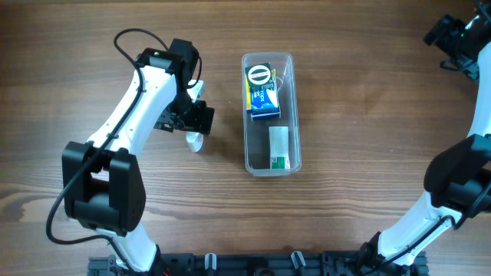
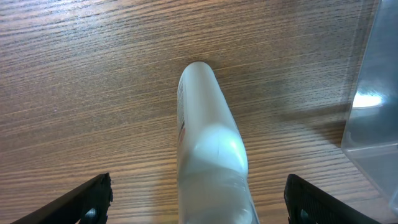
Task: Pack container
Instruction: 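Lower the left gripper onto the white Calamine bottle and grasp it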
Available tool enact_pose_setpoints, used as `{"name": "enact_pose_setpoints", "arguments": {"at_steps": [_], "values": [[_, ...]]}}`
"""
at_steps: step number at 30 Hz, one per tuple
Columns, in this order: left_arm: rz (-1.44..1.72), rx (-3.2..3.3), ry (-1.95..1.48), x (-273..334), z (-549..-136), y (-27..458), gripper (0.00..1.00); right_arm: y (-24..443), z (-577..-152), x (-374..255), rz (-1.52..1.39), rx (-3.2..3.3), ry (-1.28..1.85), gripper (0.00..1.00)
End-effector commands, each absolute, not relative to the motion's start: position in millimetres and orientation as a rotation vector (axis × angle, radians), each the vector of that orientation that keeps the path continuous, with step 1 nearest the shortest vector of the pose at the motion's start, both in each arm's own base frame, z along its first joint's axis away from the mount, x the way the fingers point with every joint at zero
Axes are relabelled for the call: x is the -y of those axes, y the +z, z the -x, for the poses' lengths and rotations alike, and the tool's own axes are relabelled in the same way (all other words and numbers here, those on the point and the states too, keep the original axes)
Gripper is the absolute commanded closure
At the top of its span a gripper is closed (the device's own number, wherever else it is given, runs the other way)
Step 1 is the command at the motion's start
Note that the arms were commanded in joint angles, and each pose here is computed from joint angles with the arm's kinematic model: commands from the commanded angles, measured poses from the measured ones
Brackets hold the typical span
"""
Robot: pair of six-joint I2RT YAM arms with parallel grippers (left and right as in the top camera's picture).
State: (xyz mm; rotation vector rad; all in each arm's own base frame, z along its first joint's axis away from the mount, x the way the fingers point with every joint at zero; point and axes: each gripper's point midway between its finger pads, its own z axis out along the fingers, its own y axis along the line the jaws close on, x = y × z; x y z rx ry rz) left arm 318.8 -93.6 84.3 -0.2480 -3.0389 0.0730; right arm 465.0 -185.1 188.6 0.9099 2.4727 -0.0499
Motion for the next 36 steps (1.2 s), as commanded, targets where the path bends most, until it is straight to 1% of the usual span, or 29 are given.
{"name": "enact_pose_setpoints", "arguments": {"at_steps": [1,7,10,18,23,28,30,32,36], "values": [[0.262,3.027,0.101,96,-319,79,0.11,184,-466,187,-0.929,-2.474,-0.058,0.0],[0.266,3.064,0.112,99,-328,78,0.11,184,-466,187,-0.929,-2.474,-0.058,0.0],[0.264,3.051,0.119,99,-325,76,0.13,184,-466,187,-0.929,-2.473,-0.058,0.0],[0.243,2.993,0.102,94,-305,55,0.11,184,-466,187,-0.929,-2.474,-0.058,0.0],[0.251,3.042,0.117,97,-317,52,0.11,184,-466,187,-0.929,-2.474,-0.058,0.0],[0.252,3.048,0.118,98,-319,52,0.12,184,-466,187,-0.929,-2.473,-0.058,0.0],[0.252,3.048,0.118,98,-319,52,0.16,184,-466,187,-0.928,-2.473,-0.058,0.0],[0.252,3.048,0.118,98,-319,52,0.23,184,-466,187,-0.929,-2.473,-0.058,0.0],[0.252,3.047,0.118,98,-318,52,0.28,184,-466,187,-0.928,-2.473,-0.058,0.0]]}}
